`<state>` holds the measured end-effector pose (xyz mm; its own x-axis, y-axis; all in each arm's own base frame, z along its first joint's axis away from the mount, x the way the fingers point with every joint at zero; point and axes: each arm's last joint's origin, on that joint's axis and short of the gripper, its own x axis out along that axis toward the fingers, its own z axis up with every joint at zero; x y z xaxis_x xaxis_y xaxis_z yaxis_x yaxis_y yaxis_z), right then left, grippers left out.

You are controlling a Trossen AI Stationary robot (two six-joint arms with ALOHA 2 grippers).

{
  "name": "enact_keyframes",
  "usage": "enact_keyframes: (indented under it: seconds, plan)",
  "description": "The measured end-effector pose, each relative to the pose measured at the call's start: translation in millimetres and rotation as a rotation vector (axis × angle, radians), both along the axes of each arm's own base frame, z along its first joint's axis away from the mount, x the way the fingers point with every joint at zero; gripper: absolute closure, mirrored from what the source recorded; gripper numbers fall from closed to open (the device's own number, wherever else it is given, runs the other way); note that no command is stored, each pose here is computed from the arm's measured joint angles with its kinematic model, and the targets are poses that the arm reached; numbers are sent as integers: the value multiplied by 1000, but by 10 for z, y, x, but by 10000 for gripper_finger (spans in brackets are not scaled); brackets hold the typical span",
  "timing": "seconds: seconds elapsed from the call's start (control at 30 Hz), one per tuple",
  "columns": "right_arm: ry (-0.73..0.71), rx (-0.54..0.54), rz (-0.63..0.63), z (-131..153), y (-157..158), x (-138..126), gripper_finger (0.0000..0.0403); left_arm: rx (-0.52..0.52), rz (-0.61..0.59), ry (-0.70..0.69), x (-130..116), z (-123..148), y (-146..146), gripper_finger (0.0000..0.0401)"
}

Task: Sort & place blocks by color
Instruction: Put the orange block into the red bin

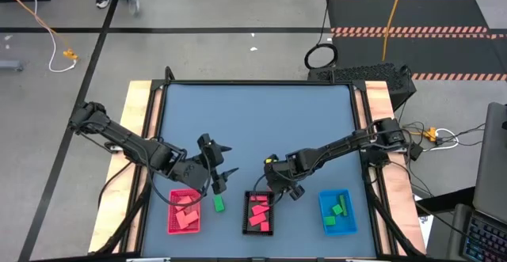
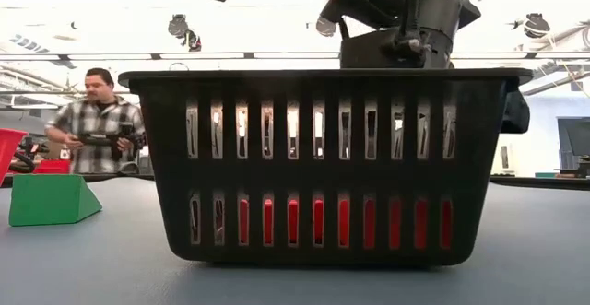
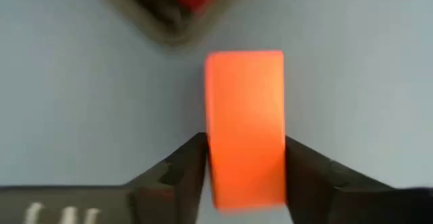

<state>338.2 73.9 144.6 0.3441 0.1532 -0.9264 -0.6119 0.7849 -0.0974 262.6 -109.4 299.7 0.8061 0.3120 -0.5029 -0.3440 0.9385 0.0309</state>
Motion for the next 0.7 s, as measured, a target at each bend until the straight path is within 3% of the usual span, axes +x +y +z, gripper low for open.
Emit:
enact_keyframes:
  seconds: [0.07, 0.27, 0.43, 0.6, 0.7]
  plan:
    - [7, -27, -14, 55, -15, -37, 277, 1, 1, 0, 1, 0, 2, 66]
    - [-33, -79, -80, 352, -64, -158, 281, 26, -3, -27, 52, 34, 53, 66]
    - [-206, -161, -220, 750, -133, -254, 281, 104, -25, -72, 138, 107, 140, 66]
    - [-483, -289, -444, 1043, -235, -358, 281, 314, -76, -83, 264, 169, 231, 66]
    - [-663, -271, -516, 1099, -268, -427, 281, 438, -115, -48, 349, 136, 256, 66]
